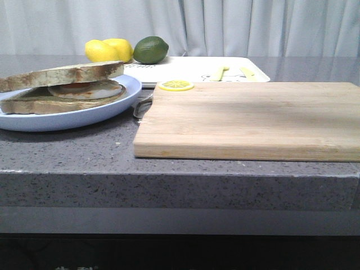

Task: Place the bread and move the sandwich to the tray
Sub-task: 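Release the bread and withdraw the right gripper, then reach the left gripper to the rim of the blue plate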

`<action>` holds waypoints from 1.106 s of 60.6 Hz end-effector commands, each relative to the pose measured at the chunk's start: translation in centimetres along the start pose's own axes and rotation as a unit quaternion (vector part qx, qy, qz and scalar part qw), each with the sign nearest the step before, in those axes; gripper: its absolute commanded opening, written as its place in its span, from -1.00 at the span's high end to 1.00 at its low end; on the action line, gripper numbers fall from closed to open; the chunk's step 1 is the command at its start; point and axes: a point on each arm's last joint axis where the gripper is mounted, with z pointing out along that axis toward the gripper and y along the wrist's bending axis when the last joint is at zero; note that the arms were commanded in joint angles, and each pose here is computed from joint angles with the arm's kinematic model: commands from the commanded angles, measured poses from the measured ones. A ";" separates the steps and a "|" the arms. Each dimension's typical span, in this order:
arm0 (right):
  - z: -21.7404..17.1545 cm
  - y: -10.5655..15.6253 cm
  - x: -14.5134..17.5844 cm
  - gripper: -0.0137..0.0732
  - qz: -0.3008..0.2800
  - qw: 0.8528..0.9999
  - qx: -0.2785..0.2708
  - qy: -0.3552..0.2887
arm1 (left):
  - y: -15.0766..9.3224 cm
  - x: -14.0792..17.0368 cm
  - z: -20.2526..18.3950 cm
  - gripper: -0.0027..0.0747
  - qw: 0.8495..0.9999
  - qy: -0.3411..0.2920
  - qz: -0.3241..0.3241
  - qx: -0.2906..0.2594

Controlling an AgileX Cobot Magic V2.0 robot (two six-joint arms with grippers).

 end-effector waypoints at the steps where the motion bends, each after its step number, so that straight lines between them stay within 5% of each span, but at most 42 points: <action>1: -3.9 -0.4 -0.5 0.80 -0.023 0.998 0.059 -0.009 | -0.1 -1.8 0.0 -0.66 0.999 -0.050 -0.006 0.002; 6: -6.7 -2.1 -0.2 0.80 -0.027 0.987 0.157 -0.004 | -0.1 -1.8 0.0 -0.66 0.999 -0.050 -0.006 0.002; 13: -11.0 -4.5 0.6 0.80 -0.013 0.950 0.312 -0.021 | -0.1 -1.8 0.0 -0.66 0.999 -0.050 -0.006 0.002; 18: -13.0 -4.9 1.6 0.80 -0.016 0.931 0.362 -0.055 | -0.1 -1.8 0.0 -0.66 0.999 -0.050 -0.006 0.002; 33: -15.2 -2.7 7.8 0.80 -0.055 0.924 0.332 -0.180 | -0.1 -1.8 0.0 -0.66 0.999 -0.050 -0.006 0.002; 50: -14.3 -3.9 16.8 0.80 -0.069 0.913 0.314 -0.253 | -0.1 -1.8 0.0 -0.66 0.999 -0.050 -0.006 0.002; 59: -14.3 -4.0 17.7 0.80 -0.090 0.896 0.305 -0.312 | -0.1 -2.0 -0.1 -0.66 0.998 -0.062 -0.006 0.003; 67: -14.4 -4.0 17.6 0.80 -0.092 0.894 0.303 -0.316 | -0.2 -2.3 0.2 -0.66 0.998 -0.066 -0.007 0.004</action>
